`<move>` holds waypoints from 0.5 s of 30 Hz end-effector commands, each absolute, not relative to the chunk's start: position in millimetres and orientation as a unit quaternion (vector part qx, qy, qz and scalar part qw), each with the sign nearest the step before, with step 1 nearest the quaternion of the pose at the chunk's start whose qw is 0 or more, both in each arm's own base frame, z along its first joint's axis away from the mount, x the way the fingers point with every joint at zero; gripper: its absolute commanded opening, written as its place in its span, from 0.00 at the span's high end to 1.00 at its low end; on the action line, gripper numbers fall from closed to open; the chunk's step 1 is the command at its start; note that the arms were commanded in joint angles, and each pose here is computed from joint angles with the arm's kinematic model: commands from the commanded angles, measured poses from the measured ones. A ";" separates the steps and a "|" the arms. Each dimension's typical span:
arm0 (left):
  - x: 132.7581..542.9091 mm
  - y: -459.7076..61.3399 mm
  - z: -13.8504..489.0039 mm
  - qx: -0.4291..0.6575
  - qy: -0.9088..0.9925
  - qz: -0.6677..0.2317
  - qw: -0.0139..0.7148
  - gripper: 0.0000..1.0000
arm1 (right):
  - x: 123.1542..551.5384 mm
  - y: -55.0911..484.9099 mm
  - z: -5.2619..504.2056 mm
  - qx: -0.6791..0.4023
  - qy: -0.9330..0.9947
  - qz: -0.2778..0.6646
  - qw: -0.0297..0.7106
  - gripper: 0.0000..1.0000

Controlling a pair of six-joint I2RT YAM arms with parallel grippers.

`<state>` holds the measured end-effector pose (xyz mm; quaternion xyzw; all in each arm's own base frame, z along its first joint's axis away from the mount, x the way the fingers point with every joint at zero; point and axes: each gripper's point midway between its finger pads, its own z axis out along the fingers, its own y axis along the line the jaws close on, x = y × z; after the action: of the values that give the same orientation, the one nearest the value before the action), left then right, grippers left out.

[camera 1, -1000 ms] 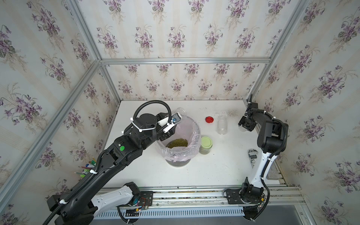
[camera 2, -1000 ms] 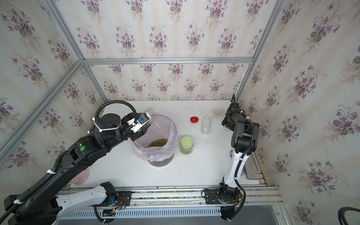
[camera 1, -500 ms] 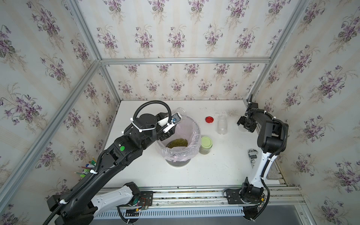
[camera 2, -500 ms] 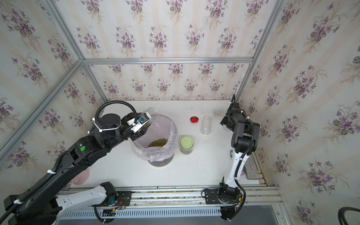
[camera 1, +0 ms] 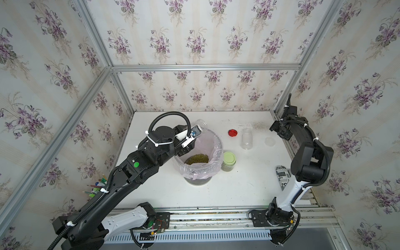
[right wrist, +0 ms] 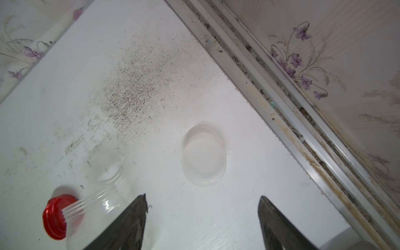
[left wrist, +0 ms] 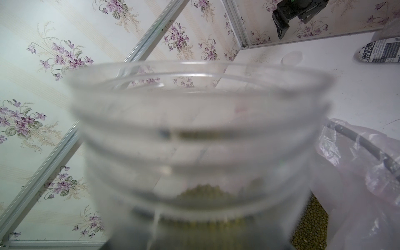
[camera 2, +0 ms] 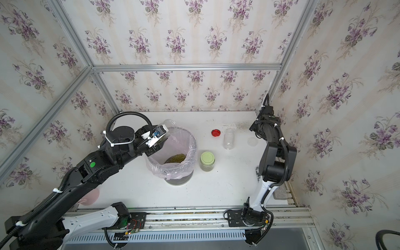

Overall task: Empty moldy mung beans from jars
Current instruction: Place the lid at the center of the board.

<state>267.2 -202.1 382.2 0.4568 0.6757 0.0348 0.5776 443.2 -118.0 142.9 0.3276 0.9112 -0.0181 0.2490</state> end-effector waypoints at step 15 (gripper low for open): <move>278.2 -194.9 397.0 0.446 0.663 0.079 0.596 0.61 | 399.8 -29.5 256.9 0.225 0.901 0.063 0.365 0.21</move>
<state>273.2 -197.7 380.4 0.4592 0.6757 0.0627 0.5733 406.9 -46.1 247.6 0.2488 0.8982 0.0374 0.3605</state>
